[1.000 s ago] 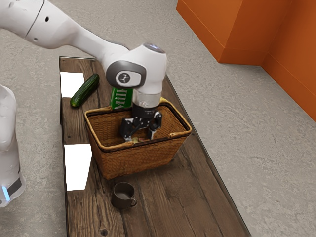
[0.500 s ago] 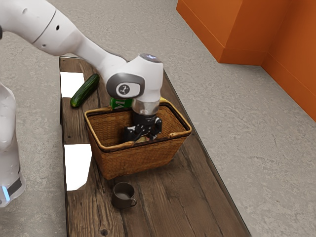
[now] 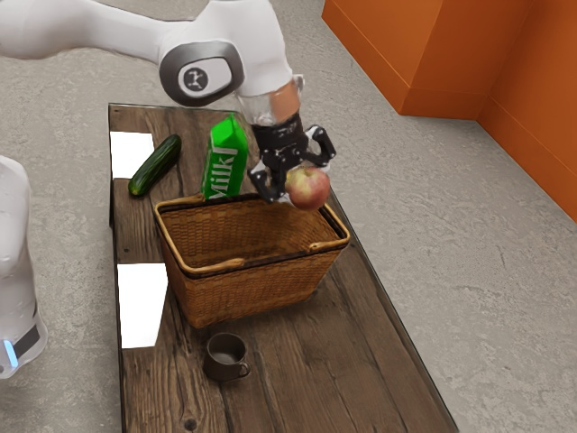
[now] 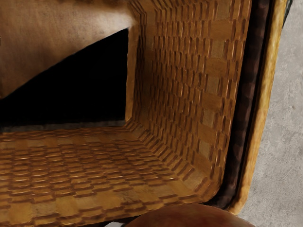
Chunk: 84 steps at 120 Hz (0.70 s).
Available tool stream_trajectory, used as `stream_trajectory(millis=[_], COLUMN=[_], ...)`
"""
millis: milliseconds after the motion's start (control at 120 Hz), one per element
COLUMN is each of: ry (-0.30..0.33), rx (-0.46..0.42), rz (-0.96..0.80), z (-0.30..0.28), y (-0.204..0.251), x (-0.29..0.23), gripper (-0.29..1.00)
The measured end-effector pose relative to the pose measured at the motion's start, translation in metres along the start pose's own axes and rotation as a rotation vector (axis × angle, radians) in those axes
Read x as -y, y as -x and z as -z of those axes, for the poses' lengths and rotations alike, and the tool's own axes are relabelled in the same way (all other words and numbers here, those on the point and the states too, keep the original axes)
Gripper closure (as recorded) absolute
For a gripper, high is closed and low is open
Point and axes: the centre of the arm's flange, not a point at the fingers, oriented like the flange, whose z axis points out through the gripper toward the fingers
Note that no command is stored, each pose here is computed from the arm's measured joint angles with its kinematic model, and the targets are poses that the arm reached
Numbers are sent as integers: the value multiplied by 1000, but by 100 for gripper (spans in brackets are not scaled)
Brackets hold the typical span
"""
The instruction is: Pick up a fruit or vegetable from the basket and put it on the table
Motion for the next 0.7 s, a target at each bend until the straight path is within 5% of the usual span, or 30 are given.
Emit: stream_trajectory(millis=[167, 242, 358, 550, 650, 700], ry=[-31, -52, -57, -67, 37, -2], rx=[77, 94, 95, 72, 104, 20], rz=[-181, -175, -122, 4, 134, 224], z=[11, 6, 3, -11, 125, 136], y=[132, 145, 137, 104, 78, 33], x=[35, 30, 21, -4, -124, -128], gripper=[63, 44, 22, 6, 3, 2])
